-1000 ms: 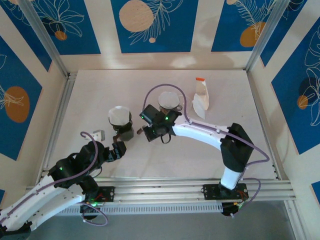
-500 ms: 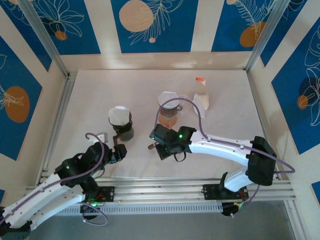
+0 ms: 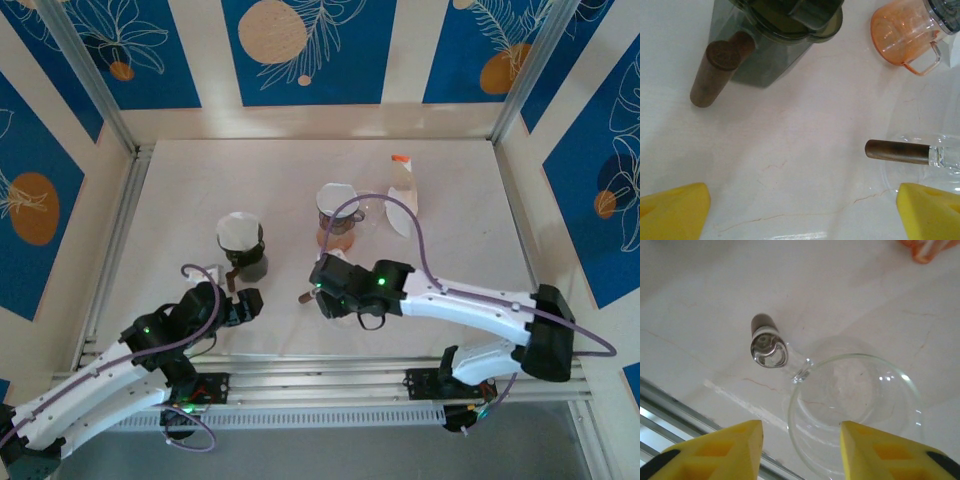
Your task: Place the coffee filter in the dripper
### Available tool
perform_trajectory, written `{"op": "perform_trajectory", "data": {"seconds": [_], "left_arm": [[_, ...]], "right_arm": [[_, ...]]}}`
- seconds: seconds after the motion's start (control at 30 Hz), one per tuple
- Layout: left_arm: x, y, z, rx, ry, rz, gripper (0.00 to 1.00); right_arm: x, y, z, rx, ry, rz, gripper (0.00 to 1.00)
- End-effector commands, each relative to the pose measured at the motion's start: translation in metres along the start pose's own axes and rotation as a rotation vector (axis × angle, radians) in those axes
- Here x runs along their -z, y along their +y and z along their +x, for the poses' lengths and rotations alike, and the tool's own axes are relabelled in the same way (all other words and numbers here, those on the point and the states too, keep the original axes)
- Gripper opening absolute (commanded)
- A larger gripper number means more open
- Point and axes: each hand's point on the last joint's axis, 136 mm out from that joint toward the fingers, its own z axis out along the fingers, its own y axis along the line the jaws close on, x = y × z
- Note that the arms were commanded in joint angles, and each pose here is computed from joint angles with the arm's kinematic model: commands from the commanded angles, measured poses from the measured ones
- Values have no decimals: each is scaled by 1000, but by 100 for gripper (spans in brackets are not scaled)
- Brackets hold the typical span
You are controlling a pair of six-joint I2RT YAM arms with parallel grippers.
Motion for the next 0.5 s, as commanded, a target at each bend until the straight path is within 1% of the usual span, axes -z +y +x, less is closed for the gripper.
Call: {"op": "perform_trajectory", "data": {"seconds": [0.0,0.1,0.17,0.2,0.27,0.4,0.47], "left_arm": [[5,-13,-8,8,-15,53,99],[5,-17,-10,9,-18,67,100],[5,-18,-10,13,-18,72,100],[5,-19,-10,16,-17,77,100],[5,-20,-10,19,-14,82,100],[5,-24,-10,21,-9,98,100],[7,-26,-11,21,-11,104,100]], "right_arm": [[25,-32,-21,-105,-108,47,48],[23,-80,-33,-304,-136,80,48],[17,-111,-44,-468,-167,71,48],[13,-121,-49,-522,-182,58,48],[4,-151,-59,-651,-212,85,47],[-23,-182,-85,-821,-200,53,47],[-37,-195,-98,-889,-186,63,46]]}}
